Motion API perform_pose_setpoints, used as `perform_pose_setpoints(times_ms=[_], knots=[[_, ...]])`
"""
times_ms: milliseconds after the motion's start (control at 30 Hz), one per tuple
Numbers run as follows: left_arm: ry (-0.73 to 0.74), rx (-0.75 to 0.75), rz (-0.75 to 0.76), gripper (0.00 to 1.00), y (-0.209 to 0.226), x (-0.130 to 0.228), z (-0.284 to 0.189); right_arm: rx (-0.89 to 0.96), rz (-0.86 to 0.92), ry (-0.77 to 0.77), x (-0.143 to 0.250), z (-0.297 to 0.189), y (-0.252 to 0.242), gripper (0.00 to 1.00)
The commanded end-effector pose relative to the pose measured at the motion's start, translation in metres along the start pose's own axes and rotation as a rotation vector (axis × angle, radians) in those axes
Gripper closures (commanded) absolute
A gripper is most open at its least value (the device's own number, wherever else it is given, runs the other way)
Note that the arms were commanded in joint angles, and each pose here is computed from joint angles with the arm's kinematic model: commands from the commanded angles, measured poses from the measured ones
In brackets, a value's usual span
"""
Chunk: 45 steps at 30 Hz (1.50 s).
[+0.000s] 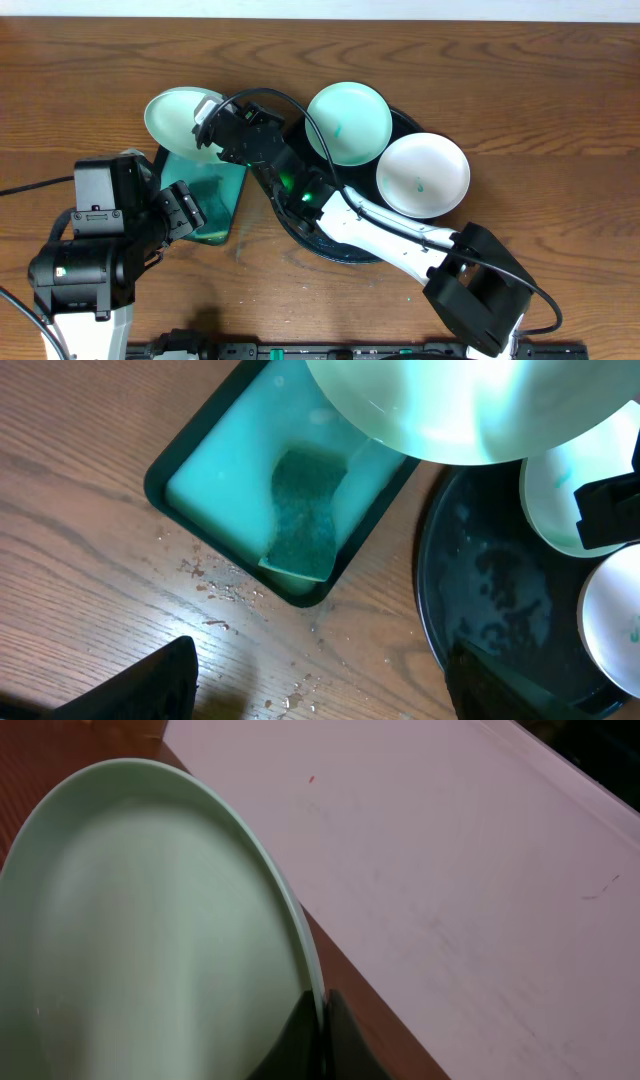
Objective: Clean dirty plates on tray and stack at the side
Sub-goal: 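Carry the green plate right and set it on the table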
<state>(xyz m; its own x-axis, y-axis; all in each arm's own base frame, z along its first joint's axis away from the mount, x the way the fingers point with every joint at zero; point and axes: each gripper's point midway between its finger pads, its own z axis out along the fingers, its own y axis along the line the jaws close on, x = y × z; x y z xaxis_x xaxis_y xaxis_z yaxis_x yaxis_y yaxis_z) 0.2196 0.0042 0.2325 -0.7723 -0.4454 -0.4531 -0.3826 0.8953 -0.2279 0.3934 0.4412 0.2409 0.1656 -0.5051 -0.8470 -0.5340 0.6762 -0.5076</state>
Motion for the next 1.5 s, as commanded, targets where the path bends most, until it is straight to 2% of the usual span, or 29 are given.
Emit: perform_pose_setpoints(times_ms=[0,367,467,567,733,867,933,1033,1067,1200,1367,1467], knots=[[-0.016,-0.001,0.010,0.20,0.000,-0.004,-0.005,0.035,0.013,-0.051,-0.026,-0.011,-0.017,0.99],[-0.016,0.000,0.010,0.21,0.000,-0.004,-0.005,0.050,0.042,-0.040,-0.024,-0.010,-0.021,0.99],[-0.016,0.000,0.010,0.20,0.000,-0.004,-0.005,0.057,0.291,0.080,0.017,-0.002,-0.036,0.99],[-0.016,-0.001,0.010,0.21,0.000,-0.004,-0.005,0.031,0.665,0.252,0.073,0.002,-0.046,0.99],[-0.016,0.000,0.010,0.21,0.000,-0.004,-0.005,-0.233,1.049,0.346,0.090,-0.004,-0.050,0.99],[-0.016,0.000,0.010,0.21,0.000,-0.004,-0.005,-0.254,1.248,0.447,0.114,-0.034,-0.104,0.99],[-0.016,0.000,0.010,0.20,0.000,-0.004,-0.005,-0.173,1.290,0.505,0.137,-0.052,-0.136,0.99],[-0.016,0.000,0.010,0.20,0.000,-0.004,-0.005,0.048,1.364,0.634,0.189,-0.097,-0.193,0.99],[-0.017,0.000,0.010,0.21,0.000,-0.004,-0.005,0.172,1.410,0.698,0.217,-0.129,-0.223,0.99],[-0.016,0.000,0.010,0.20,0.000,-0.004,-0.005,0.439,1.530,0.818,0.287,-0.212,-0.287,0.99],[-0.016,0.000,0.010,0.20,0.000,-0.004,-0.005,0.726,1.695,0.955,0.374,-0.316,-0.328,0.99],[-0.016,0.000,0.010,0.20,0.000,-0.004,-0.005,0.849,1.744,1.062,0.414,-0.359,-0.328,0.99]])
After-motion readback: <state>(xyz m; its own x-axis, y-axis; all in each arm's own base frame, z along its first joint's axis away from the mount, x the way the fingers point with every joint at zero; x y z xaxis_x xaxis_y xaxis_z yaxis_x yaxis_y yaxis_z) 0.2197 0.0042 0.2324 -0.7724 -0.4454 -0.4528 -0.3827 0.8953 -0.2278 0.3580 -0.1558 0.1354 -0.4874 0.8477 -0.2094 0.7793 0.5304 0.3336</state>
